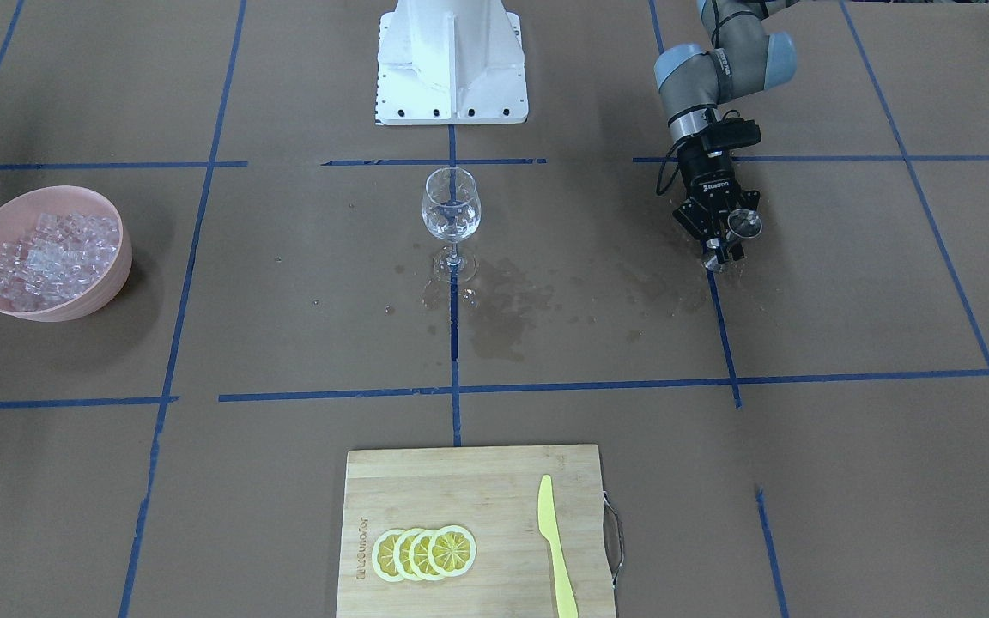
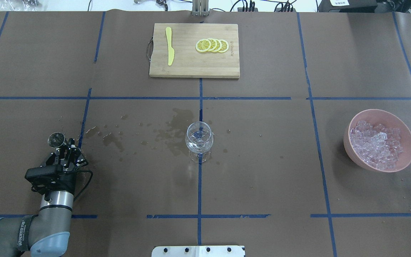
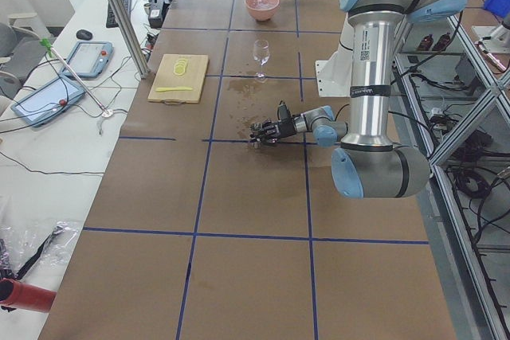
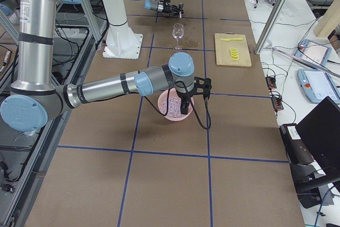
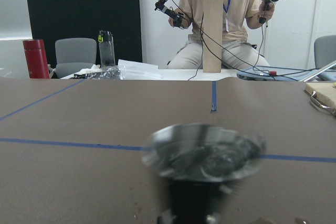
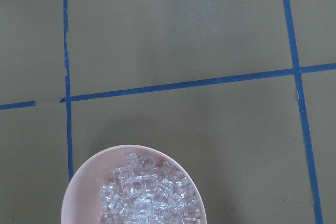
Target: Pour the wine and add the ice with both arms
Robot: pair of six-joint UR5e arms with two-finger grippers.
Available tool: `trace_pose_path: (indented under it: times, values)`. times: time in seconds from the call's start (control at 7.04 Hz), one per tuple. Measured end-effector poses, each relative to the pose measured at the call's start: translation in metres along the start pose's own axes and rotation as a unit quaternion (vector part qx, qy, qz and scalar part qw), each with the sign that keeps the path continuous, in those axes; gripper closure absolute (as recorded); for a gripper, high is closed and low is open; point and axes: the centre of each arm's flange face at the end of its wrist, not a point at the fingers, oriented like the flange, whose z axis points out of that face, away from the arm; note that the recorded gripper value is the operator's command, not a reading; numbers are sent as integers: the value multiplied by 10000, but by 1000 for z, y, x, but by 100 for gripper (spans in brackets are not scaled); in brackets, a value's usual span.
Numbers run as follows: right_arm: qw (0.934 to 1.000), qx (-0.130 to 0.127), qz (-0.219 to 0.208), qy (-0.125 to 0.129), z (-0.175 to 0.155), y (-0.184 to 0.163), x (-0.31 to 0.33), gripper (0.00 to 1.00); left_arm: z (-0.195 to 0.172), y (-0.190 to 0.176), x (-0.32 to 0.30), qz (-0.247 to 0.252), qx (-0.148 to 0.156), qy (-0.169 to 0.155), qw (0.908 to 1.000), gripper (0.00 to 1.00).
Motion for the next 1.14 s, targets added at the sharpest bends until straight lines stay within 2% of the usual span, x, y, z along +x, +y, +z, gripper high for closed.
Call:
trace_pose_path:
  times: [0.43,1.14]
  values:
    - [10000,-3,5,2,0,0,0,0,-4,-16,12,-168,-8,77,9998,100]
    - [10000,22,-38,-9,-2,1,-3,0,-3,-46,21,-138,15,326,9994,100]
